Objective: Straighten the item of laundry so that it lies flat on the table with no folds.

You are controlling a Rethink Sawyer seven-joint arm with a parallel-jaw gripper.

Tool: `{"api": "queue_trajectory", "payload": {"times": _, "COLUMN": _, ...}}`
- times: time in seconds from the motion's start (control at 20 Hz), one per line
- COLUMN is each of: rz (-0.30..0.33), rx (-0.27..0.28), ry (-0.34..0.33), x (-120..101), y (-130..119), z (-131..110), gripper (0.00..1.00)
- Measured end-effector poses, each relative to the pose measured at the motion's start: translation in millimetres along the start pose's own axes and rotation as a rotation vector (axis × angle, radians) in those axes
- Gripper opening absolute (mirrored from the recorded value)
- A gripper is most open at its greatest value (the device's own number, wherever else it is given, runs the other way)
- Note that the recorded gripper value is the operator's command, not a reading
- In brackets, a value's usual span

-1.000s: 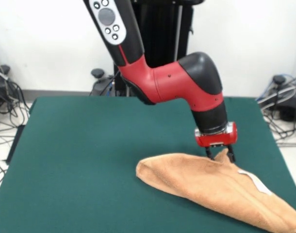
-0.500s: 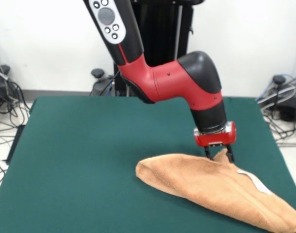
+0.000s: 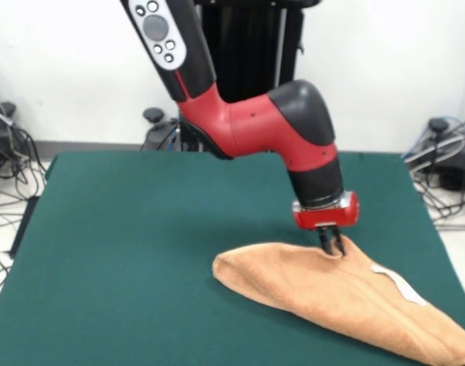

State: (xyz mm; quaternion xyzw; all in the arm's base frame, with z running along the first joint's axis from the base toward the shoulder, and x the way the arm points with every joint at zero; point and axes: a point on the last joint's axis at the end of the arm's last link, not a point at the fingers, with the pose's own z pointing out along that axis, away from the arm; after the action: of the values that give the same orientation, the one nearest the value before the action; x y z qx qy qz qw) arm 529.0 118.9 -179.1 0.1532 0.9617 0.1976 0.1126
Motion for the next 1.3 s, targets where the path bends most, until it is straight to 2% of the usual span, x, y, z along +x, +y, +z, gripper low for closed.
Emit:
{"api": "queue_trajectory", "payload": {"times": 0.1, "rz": 0.004, "rx": 0.007, "ry": -0.005, "x": 0, "y": -6, "z": -1, "gripper": 0.00}}
{"api": "queue_trajectory", "payload": {"times": 0.6, "rz": 0.003, "rx": 0.008, "ry": -0.006, "x": 0, "y": -6, "z": -2, "gripper": 0.00}}
{"api": "queue_trajectory", "payload": {"times": 0.85, "rz": 0.001, "rx": 0.026, "ry": 0.016, "x": 2, "y": -14, "z": -10, "gripper": 0.00}}
{"api": "queue_trajectory", "payload": {"times": 1.3, "rz": 0.068, "rx": 0.117, "ry": 0.178, "x": 8, "y": -91, "z": -51, "gripper": 0.00}}
